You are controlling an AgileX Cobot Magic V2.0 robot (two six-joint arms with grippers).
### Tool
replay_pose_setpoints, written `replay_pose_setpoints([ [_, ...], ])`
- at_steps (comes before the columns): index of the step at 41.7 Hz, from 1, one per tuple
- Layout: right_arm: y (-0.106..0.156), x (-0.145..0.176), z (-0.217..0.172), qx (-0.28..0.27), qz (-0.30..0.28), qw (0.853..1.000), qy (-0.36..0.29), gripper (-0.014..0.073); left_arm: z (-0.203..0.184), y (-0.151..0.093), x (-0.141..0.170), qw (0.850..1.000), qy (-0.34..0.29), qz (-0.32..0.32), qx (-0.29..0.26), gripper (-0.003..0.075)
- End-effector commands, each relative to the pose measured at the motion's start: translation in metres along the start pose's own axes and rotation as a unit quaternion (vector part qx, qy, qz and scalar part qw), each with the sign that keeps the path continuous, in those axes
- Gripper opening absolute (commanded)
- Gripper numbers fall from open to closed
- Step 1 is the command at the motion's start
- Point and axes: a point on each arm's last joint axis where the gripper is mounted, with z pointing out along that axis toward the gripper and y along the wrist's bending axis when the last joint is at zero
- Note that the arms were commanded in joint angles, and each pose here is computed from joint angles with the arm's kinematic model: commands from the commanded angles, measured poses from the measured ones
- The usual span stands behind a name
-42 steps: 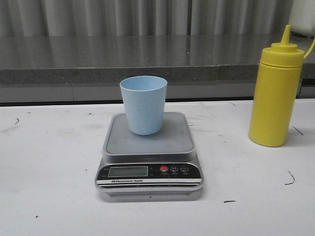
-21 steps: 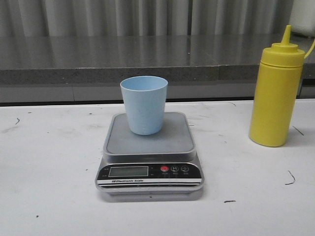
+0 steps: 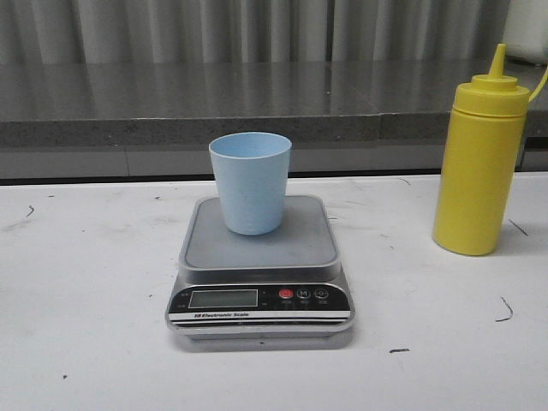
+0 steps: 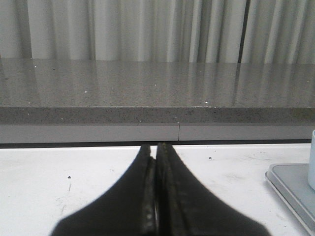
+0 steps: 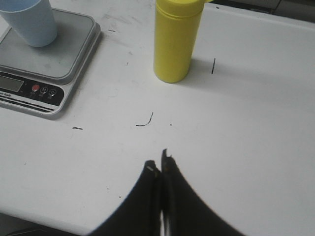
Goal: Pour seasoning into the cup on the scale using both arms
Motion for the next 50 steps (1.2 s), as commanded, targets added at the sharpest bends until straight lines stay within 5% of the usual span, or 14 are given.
replay_pose_setpoints([
  [1, 0.001, -0.013, -0.007, -0.004, -0.005, 0.999, -0.044, -0.0069, -0.001, -0.001, -0.001, 0.999, -0.041, -0.005, 0.007, -0.002],
  [13, -0.002, -0.01, -0.013, 0.005, 0.002, 0.998, -0.057, -0.0069, -0.001, -0.001, -0.001, 0.999, -0.041, -0.005, 0.007, -0.002],
  [20, -0.007, 0.01, -0.013, 0.046, 0.007, 0.992, -0.121, -0.0064, -0.001, -0.001, -0.001, 0.999, -0.041, -0.005, 0.007, -0.002],
  [34, -0.013, 0.076, 0.031, 0.117, -0.016, 0.958, -0.261, -0.0068, -0.001, -0.001, -0.001, 0.999, -0.041, -0.005, 0.007, -0.002],
  [50, -0.014, 0.108, 0.065, 0.116, -0.007, 0.928, -0.354, -0.0068, -0.001, -0.001, -0.001, 0.999, -0.039, -0.005, 0.007, -0.002],
])
